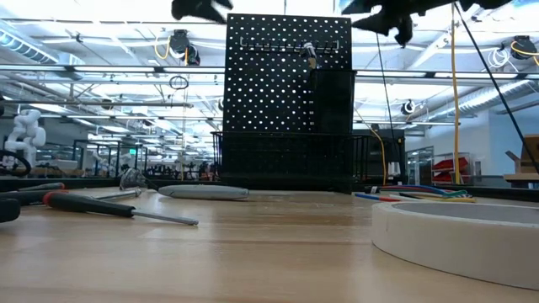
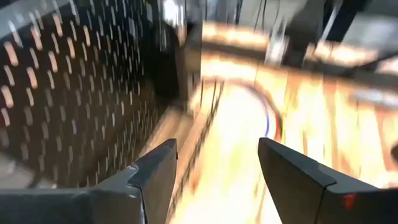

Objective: Hang tools onto peg board
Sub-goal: Put the magnetic telescoping into the black bin on the pegboard

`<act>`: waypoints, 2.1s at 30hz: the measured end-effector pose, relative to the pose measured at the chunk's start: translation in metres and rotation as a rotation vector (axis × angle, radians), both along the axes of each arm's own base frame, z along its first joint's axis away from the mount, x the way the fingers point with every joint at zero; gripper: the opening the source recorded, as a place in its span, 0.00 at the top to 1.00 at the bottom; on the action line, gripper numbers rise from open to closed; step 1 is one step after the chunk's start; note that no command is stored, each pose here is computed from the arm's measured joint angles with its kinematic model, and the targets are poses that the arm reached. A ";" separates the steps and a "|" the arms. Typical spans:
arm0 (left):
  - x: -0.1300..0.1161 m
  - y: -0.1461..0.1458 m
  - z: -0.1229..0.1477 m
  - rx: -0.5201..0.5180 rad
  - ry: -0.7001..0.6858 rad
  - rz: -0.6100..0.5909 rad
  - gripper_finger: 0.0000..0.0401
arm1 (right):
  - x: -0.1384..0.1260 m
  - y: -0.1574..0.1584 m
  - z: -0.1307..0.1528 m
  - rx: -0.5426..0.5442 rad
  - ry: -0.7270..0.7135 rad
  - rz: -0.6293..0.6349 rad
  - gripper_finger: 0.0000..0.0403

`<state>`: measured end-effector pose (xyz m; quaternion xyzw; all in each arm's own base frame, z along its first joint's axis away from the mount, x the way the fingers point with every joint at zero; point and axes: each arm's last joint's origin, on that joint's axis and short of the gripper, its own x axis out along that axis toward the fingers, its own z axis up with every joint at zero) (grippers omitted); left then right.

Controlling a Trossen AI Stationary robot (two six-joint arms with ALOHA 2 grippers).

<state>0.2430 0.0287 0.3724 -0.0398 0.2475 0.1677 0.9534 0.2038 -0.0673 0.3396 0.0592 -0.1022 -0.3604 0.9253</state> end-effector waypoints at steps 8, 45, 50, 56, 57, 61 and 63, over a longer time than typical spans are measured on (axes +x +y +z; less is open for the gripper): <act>-0.005 -0.012 -0.036 -0.107 0.197 0.034 0.43 | 0.018 0.025 -0.006 0.077 -0.038 0.380 0.50; -0.050 -0.083 -0.182 -0.231 0.316 -0.159 0.43 | 0.176 0.123 -0.062 0.331 0.330 0.675 0.51; -0.056 -0.086 -0.193 -0.231 0.319 -0.165 0.43 | 0.197 0.122 -0.096 0.423 0.383 0.645 0.51; -0.070 -0.079 -0.206 -0.350 0.265 0.033 0.43 | 0.208 0.117 -0.126 0.518 0.407 0.601 0.51; -0.072 -0.078 -0.207 -0.386 0.257 0.073 0.43 | 0.208 0.117 -0.126 0.520 0.405 0.598 0.51; -0.075 -0.076 -0.212 -0.524 0.243 0.224 0.43 | 0.209 0.110 -0.125 0.522 0.397 0.582 0.51; -0.075 -0.075 -0.214 -0.585 0.223 0.308 0.43 | 0.209 0.105 -0.124 0.523 0.391 0.570 0.51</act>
